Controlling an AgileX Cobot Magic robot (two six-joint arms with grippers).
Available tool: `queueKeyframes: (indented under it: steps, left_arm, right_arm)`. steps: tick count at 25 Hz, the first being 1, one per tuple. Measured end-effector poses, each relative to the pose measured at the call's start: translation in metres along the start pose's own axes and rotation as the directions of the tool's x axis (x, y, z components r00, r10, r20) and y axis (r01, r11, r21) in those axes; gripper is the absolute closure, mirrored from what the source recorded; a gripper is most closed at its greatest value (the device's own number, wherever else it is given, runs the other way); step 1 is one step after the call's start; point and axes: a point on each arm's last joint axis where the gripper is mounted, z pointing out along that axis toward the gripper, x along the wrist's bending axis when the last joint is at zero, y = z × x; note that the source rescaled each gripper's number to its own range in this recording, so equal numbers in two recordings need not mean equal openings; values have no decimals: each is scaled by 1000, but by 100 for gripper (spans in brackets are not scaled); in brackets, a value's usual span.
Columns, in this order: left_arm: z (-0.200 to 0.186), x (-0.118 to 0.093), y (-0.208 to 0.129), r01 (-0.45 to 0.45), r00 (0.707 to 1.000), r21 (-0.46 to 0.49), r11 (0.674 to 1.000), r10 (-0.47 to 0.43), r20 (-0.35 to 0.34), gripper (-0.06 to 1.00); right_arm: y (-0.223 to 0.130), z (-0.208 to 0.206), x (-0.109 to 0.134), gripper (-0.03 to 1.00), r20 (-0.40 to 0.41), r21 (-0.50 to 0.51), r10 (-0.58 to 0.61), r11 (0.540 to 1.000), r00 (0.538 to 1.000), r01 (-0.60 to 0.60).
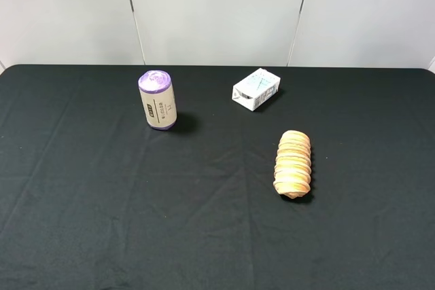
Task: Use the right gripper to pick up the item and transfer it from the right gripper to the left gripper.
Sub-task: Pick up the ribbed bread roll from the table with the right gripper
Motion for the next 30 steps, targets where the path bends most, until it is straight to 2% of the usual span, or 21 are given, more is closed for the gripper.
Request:
queueKeyframes:
  steps: [3, 9, 12, 18, 20, 23, 26, 30]
  left_arm:
    - [0, 0, 0, 0, 1000, 0, 1000, 0, 0, -4]
    - [0, 0, 0, 0, 1000, 0, 1000, 0, 0, -4]
    - [0, 0, 0, 0, 1000, 0, 1000, 0, 0, -4]
    - [0, 0, 0, 0, 1000, 0, 1000, 0, 0, -4]
    - [0, 0, 0, 0, 1000, 0, 1000, 0, 0, -4]
    - [0, 0, 0, 0, 1000, 0, 1000, 0, 0, -4]
    - [0, 0, 0, 0, 1000, 0, 1000, 0, 0, -4]
    - [0, 0, 0, 0, 1000, 0, 1000, 0, 0, -4]
  right_arm:
    - [25, 8, 0, -3, 0, 58, 2, 998, 1000, -2]
    - [82, 41, 0, -3, 0, 97, -2, 995, 1000, 2]
    - [103, 67, 0, -3, -5, 172, -34, 984, 999, 35]
    - [133, 117, 16, -3, -92, 281, -106, 951, 990, 128]
    - [139, 136, 26, -3, -132, 326, -123, 932, 984, 160]
    - [140, 161, 36, -3, -142, 417, -91, 898, 986, 142]
    - [131, 188, 39, -3, -109, 533, -36, 841, 993, 89]
    - [117, 216, 41, -3, -86, 633, -16, 771, 996, 67]
